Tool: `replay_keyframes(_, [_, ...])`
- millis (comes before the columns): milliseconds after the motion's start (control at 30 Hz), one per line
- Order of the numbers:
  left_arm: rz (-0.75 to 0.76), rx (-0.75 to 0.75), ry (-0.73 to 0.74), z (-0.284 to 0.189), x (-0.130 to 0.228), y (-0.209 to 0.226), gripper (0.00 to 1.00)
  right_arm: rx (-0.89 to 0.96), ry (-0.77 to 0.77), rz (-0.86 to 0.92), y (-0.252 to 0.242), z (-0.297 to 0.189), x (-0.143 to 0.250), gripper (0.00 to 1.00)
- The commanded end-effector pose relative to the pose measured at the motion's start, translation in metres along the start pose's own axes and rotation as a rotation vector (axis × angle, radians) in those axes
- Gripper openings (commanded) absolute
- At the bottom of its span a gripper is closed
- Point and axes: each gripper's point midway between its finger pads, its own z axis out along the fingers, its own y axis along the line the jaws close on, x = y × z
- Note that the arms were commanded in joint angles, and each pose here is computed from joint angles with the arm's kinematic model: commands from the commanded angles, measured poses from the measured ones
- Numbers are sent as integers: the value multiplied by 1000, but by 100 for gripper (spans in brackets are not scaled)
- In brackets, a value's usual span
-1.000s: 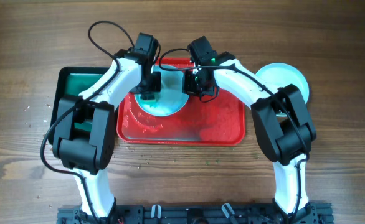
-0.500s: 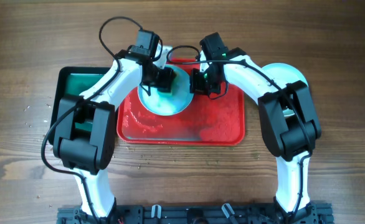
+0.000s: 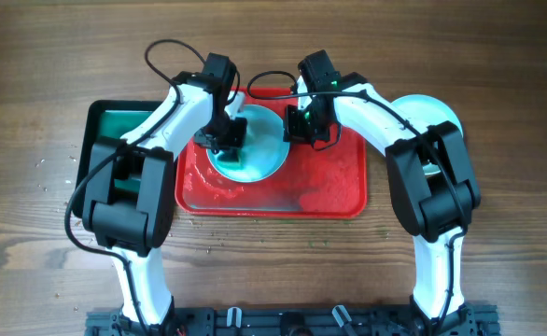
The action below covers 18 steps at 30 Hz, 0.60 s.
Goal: Clean dirty plates on tray and stack at the side
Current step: 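Scrub the plate surface with the sponge while right gripper holds it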
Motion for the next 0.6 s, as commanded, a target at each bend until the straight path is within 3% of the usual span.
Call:
replay_keyframes(0, [184,356,53,14,18,-57,4,-29,19,9,2,5,3,4])
replay_keyframes(167, [229,338,-78,15,-13,-56,4,-29,19,9,2,5,3,4])
replay_keyframes(233, [183,241,-143,18,-34,-42,4,-31,16,8,2,5,2,4])
replay_keyframes(400, [-117,-201,-314,11,-75,37,4,-31,17,3,2,5,2,4])
replay_keyframes(567, [-426,-430,-286,3,-46,80,4,-31,17,2,2,5,2,4])
